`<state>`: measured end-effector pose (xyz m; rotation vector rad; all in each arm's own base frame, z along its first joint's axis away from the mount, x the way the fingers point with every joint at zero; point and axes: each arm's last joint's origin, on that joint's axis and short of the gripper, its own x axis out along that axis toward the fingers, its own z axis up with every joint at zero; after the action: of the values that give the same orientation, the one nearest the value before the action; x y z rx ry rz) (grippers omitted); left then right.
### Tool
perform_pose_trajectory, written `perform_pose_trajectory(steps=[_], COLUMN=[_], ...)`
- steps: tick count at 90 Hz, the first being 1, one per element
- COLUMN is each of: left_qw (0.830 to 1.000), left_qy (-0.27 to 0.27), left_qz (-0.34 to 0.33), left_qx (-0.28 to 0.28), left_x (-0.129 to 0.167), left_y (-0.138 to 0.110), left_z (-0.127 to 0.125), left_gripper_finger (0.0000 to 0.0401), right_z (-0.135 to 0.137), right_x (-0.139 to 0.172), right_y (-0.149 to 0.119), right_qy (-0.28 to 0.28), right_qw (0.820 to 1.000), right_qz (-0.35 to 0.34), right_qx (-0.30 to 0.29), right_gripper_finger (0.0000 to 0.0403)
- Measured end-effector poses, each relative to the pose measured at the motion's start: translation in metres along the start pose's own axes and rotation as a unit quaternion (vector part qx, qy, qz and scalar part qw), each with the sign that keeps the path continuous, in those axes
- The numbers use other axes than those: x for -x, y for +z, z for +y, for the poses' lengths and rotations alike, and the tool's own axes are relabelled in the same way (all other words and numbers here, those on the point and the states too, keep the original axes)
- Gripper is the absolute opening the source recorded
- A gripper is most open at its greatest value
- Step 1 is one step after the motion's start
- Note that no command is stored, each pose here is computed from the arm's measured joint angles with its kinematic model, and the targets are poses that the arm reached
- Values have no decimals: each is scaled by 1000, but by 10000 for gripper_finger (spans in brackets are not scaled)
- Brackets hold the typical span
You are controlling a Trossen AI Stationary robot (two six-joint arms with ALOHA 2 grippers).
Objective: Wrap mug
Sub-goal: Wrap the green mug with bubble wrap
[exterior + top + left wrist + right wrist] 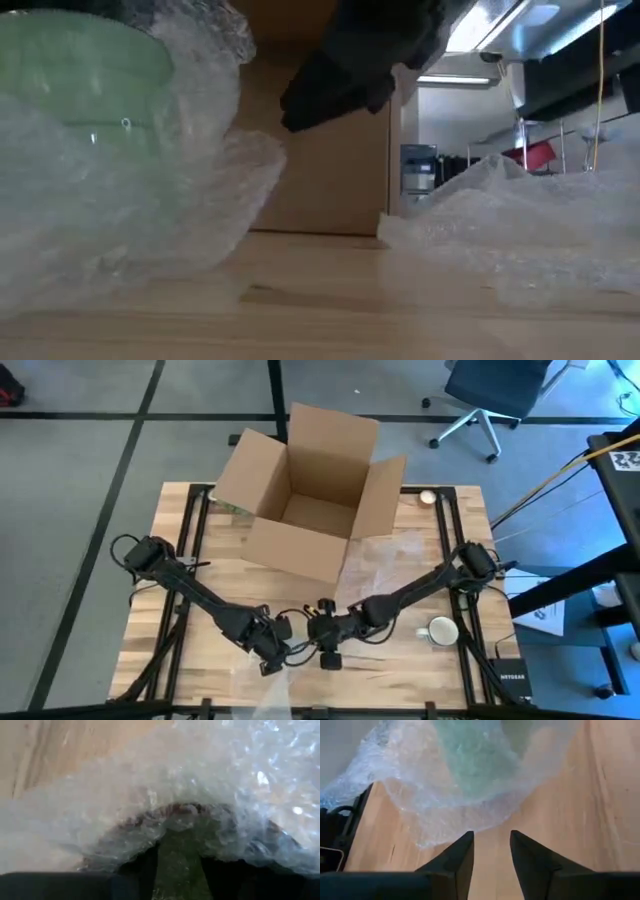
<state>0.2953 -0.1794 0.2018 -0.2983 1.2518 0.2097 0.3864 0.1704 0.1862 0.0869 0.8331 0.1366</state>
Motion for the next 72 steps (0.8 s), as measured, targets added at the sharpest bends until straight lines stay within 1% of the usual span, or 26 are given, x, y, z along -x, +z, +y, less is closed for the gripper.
perform_pose_trajectory(steps=[10, 18, 27, 33, 41, 48, 56, 63, 72], left_qw=[1000, 1000, 999, 999, 999, 998, 998, 998, 998], left_qy=[-9, -23, -36, -40, -43, -50, -48, -34, -10], left_qz=[5, 8, -10, -20, -24, -33, -39, -51, -69], left_qx=[8, 11, 18, 21, 22, 16, 7, -2, -8], left_x=[3, 9, 21, 28, 36, 43, 43, 41, 34], left_y=[1, 3, 6, 7, 8, 8, 8, 9, 12], left_z=[2, 3, 6, 8, 12, 13, 13, 13, 12], left_gripper_finger=[145, 157, 167, 170, 170, 170, 170, 170, 170], right_z=[0, 2, 4, 5, 10, 14, 19, 24, 31], right_x=[2, 5, 7, 11, 15, 20, 26, 28, 30], right_y=[0, 1, 1, 3, 4, -1, -6, -9, -15], right_qy=[-4, 25, 61, 74, 85, 84, 77, 63, 31], right_qw=[1000, 1000, 998, 997, 996, 996, 995, 996, 997], right_qz=[1, 8, 20, 19, 20, 42, 59, 61, 62], right_qx=[4, 4, -8, -17, -12, -2, 8, 16, 29], right_gripper_finger=[149, 175, 200, 213, 224, 227, 227, 224, 221])
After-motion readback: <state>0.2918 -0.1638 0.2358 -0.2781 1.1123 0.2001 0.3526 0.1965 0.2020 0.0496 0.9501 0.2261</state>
